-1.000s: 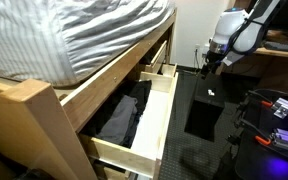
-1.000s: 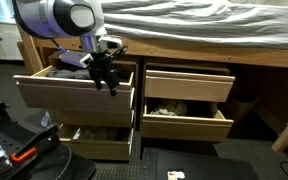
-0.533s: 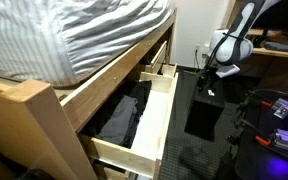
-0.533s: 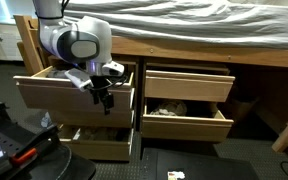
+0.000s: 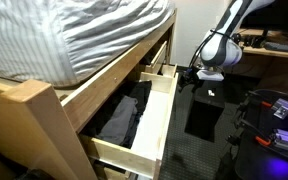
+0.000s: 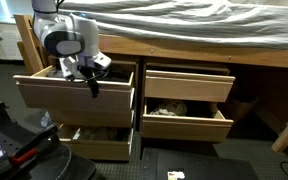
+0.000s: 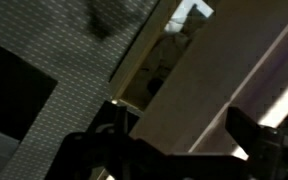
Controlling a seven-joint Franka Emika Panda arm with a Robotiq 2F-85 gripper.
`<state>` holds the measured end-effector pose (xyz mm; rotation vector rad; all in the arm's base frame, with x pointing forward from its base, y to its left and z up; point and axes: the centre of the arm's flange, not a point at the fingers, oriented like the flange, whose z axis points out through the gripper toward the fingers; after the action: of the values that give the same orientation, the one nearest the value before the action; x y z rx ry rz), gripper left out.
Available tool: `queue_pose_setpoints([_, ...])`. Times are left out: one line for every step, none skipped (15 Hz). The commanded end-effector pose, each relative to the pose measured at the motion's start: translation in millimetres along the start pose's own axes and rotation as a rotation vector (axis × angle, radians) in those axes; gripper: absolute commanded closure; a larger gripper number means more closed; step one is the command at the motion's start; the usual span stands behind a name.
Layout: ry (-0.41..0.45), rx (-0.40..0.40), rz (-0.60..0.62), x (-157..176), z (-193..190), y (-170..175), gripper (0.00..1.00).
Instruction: Close the top left drawer then open the top right drawer fully
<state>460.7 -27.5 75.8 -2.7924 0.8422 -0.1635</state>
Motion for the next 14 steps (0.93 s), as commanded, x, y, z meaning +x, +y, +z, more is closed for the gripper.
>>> queue_pose_setpoints([0.079, 0.124, 0.128, -8, 31, -44, 0.0])
queue_pose_setpoints([0.035, 0.056, 0.07, -11, 11, -25, 0.0])
queue_pose_setpoints([0.053, 0.081, 0.094, -14, 15, -34, 0.0])
queue_pose_setpoints([0.058, 0.1, 0.107, -14, 20, -42, 0.0])
queue_pose_setpoints([0.06, 0.111, 0.113, -13, 23, -47, 0.0])
queue_pose_setpoints([0.061, 0.115, 0.117, -11, 24, -48, 0.0])
queue_pose_setpoints([0.064, 0.116, 0.12, -9, 24, -48, 0.0])
queue_pose_setpoints([0.066, 0.117, 0.121, -8, 23, -48, 0.0])
queue_pose_setpoints([0.067, 0.117, 0.122, -7, 23, -48, 0.0])
queue_pose_setpoints([0.101, 0.133, 0.127, -8, 24, -47, 0.0])
queue_pose_setpoints([0.152, 0.21, 0.154, -4, 28, -48, 0.0])
queue_pose_setpoints([0.193, 0.258, 0.154, 0, 30, -50, 0.0])
queue_pose_setpoints([0.232, 0.3, 0.158, 4, 35, -54, 0.0])
queue_pose_setpoints([0.244, 0.334, 0.156, 12, 42, -57, 0.0])
